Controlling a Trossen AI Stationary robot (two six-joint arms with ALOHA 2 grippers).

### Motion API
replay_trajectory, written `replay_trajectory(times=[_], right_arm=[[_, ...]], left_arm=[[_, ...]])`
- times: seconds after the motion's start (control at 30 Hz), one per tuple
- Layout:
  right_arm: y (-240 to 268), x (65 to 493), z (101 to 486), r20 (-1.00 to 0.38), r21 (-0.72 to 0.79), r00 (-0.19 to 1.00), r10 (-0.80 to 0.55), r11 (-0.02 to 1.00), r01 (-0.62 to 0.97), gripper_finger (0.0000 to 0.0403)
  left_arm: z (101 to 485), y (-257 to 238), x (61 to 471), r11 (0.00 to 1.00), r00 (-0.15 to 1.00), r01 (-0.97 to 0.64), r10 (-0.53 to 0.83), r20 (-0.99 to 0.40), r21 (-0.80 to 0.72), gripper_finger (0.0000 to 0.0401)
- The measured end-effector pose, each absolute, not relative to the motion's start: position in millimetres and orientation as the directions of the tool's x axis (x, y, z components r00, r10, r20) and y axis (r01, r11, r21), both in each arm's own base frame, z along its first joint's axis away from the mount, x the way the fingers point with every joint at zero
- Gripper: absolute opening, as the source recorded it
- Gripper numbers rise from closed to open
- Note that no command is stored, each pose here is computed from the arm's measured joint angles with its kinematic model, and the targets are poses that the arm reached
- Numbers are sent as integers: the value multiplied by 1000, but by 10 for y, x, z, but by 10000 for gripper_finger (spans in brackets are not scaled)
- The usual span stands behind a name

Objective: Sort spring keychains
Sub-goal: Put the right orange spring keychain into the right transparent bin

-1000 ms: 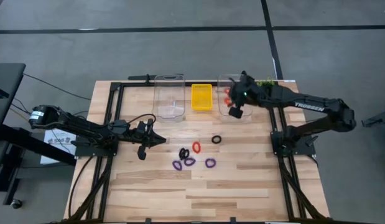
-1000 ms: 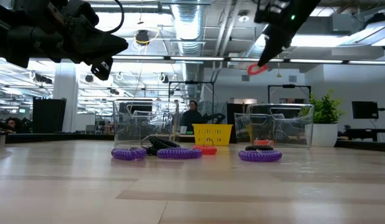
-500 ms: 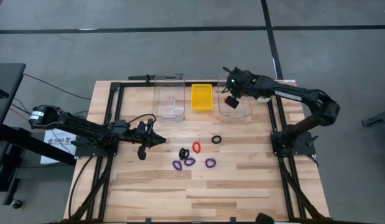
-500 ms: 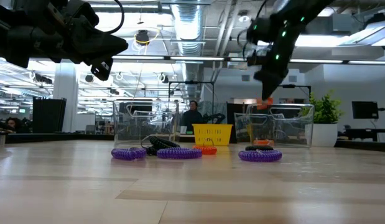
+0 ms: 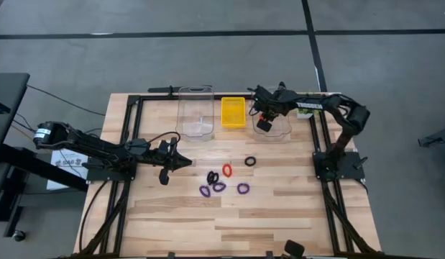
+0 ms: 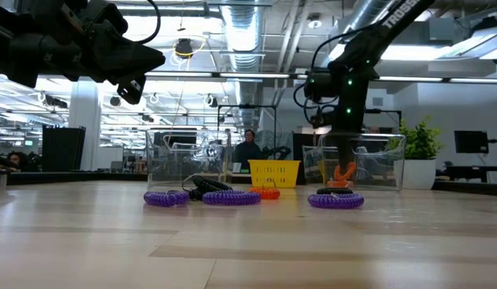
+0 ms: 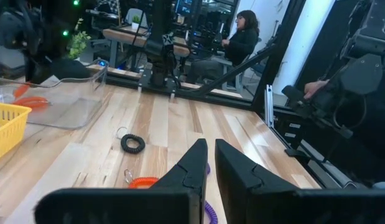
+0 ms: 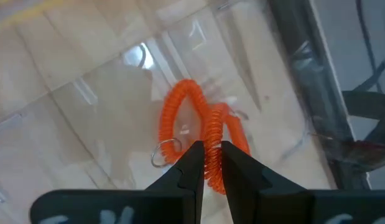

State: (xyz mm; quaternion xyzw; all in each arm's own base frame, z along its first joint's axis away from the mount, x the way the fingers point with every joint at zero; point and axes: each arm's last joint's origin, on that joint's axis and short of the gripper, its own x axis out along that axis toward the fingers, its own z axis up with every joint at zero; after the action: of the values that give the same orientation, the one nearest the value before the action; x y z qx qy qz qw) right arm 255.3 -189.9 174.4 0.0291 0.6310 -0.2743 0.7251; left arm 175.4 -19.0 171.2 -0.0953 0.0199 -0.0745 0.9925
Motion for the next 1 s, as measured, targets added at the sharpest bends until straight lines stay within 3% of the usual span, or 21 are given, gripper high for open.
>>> replay_trajectory(times=[1.0], right_arm=[[-1920, 2547, 1718, -934, -294, 48, -353, 840, 456, 42]], left_arm=[[1712, -190, 1754, 971, 988, 144, -152, -26, -192, 29]])
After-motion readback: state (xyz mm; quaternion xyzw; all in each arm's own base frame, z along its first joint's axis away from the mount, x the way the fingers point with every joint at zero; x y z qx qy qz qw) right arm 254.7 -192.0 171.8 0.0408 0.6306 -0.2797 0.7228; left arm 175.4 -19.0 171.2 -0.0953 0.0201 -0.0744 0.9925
